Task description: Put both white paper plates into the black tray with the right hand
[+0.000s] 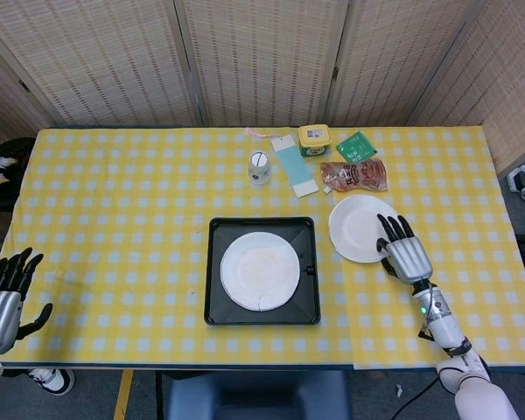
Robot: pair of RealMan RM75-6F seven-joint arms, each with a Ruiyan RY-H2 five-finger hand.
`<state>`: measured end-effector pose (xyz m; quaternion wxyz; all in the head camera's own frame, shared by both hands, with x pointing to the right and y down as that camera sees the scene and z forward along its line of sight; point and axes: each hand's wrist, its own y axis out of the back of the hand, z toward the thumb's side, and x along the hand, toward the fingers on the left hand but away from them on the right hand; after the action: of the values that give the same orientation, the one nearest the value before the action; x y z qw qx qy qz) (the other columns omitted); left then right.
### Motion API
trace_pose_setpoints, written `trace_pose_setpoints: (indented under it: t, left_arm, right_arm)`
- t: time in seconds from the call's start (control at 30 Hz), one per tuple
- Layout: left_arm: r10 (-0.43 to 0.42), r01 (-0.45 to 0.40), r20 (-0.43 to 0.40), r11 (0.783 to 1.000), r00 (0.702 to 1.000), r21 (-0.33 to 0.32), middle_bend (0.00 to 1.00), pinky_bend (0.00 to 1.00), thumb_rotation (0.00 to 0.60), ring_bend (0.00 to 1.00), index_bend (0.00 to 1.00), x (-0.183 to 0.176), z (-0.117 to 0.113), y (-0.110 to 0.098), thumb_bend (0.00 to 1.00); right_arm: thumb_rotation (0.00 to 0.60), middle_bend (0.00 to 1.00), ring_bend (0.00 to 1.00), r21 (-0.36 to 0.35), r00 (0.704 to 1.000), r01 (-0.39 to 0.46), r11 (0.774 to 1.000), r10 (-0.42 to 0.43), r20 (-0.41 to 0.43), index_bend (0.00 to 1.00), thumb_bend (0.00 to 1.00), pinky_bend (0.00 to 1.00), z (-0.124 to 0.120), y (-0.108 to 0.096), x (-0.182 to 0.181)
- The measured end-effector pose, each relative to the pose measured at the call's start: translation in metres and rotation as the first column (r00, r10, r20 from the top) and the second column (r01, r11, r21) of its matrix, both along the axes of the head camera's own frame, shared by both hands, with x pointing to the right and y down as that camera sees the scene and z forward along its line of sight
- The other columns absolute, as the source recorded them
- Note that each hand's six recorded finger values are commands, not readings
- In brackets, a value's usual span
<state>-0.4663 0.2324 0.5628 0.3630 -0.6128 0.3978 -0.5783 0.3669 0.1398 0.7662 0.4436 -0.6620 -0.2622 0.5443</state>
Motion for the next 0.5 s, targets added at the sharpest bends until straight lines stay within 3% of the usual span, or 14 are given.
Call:
trace_pose_setpoints:
  t: [0.33, 0.5]
  left_arm:
    - [-0.005, 0.005, -0.001, 1.000, 1.000, 0.008, 0.00, 0.00, 0.600, 0.00, 0.00, -0.001, -0.002, 0.001, 0.37]
    - [-0.004, 0.004, -0.004, 1.000, 1.000, 0.008, 0.00, 0.00, 0.600, 0.00, 0.00, 0.000, -0.003, 0.001, 0.37]
  right_arm:
    - [0.600, 0.15, 0.12, 0.026, 1.000, -0.003, 1.000, 0.002, 0.029, 0.65, 0.53, 0.00, -0.004, -0.004, -0.005]
    - [0.600, 0.16, 0.13, 0.089, 0.997, -0.014, 0.996, 0.007, 0.082, 0.66, 0.53, 0.00, -0.020, -0.008, -0.005]
